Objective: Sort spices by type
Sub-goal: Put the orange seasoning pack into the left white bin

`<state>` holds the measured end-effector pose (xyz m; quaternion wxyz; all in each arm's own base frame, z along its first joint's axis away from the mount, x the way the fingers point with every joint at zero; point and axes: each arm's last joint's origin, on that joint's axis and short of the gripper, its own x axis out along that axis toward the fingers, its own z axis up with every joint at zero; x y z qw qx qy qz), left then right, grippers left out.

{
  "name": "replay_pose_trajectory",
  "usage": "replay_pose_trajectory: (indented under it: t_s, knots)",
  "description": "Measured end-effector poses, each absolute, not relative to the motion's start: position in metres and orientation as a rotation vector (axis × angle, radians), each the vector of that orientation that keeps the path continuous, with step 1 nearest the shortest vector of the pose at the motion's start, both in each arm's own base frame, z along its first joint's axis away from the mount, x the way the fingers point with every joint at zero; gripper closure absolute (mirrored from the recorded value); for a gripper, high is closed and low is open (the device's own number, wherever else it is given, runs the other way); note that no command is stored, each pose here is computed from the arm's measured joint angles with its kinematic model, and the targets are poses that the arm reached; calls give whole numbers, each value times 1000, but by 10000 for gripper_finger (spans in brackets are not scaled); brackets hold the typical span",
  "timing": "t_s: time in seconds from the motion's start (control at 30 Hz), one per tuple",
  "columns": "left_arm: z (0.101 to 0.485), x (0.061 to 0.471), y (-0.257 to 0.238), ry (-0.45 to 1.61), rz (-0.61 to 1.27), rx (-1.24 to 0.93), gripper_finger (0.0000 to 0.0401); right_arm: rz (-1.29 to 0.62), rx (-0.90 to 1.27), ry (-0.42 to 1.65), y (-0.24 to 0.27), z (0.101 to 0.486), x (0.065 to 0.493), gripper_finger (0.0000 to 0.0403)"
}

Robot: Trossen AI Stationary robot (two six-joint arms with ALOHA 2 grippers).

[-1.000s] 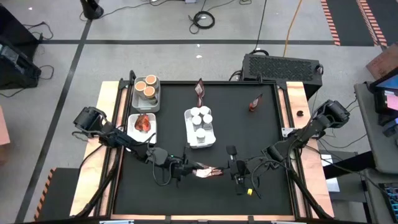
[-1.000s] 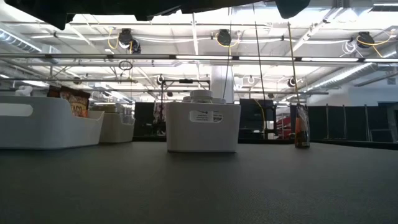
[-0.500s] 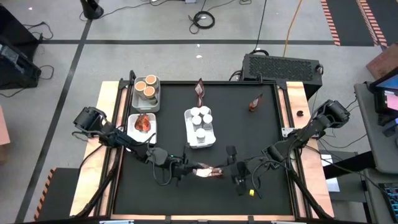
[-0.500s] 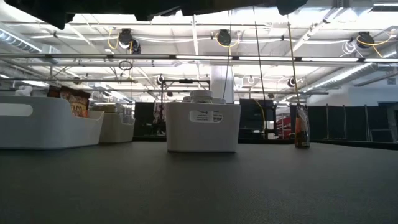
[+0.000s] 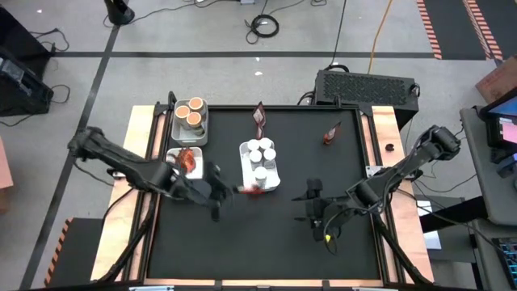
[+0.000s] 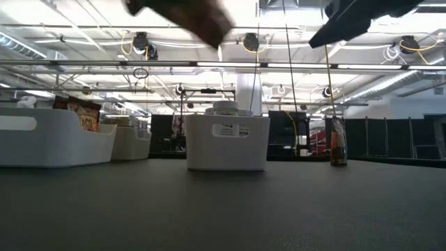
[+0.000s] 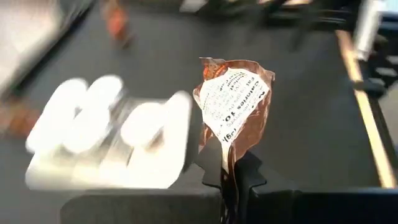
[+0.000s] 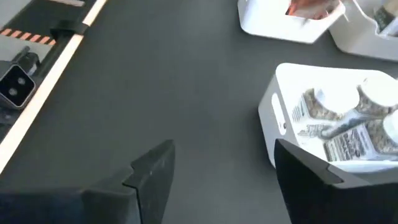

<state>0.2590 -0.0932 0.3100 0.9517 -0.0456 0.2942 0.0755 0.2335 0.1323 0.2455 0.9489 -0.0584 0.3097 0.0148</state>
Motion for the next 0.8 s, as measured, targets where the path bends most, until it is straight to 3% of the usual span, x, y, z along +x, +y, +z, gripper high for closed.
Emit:
replay_pose_trajectory:
  t_s: [0.17,0.3,0.47,0.8]
  knots:
    - [348,217,-60,773,433,-525,400,27,-114,629,134,243,236,186]
    - [358,184,-41,927,616,-730,400,-26,-152,600,132,244,237,194]
    - [351,151,-31,1107,854,-919,400,-28,-154,607,132,244,236,195]
    - [300,146,-35,1326,1022,-1039,400,0,-143,618,133,243,236,195]
